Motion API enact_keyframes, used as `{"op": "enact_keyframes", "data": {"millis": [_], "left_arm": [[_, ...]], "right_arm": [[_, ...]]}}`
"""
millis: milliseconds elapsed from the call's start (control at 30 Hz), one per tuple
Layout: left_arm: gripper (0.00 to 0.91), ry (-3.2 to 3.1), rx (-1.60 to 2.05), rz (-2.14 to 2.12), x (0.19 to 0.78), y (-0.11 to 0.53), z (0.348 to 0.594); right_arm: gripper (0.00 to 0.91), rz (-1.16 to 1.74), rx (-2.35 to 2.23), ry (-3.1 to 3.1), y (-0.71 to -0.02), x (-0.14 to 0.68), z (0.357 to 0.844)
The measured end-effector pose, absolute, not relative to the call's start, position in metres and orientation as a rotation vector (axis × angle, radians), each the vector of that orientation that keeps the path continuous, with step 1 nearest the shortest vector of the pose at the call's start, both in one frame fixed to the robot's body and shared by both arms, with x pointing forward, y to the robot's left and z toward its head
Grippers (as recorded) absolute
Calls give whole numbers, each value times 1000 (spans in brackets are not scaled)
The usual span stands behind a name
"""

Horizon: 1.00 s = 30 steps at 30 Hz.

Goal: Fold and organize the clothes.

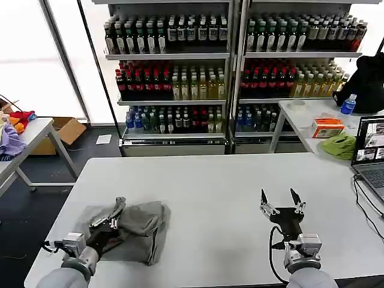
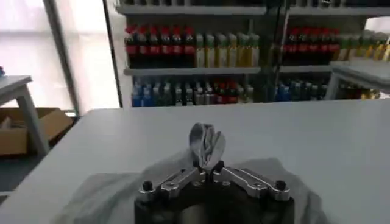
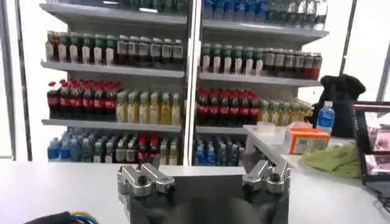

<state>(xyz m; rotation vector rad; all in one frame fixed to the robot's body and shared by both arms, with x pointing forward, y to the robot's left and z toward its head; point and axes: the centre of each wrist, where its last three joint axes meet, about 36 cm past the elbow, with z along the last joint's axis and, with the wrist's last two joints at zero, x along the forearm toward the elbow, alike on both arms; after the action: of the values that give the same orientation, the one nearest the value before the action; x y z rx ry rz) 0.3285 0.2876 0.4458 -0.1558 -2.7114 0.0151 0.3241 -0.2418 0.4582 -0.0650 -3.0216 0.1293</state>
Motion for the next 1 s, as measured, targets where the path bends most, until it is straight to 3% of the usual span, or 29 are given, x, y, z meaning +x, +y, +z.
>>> {"op": "enact_keyframes", "data": {"millis": [1000], "left_arm": [[0,-2658,-274,153,329,243,427]], "right_arm": [[907,147,-20,-2999,-233,324,447]]}}
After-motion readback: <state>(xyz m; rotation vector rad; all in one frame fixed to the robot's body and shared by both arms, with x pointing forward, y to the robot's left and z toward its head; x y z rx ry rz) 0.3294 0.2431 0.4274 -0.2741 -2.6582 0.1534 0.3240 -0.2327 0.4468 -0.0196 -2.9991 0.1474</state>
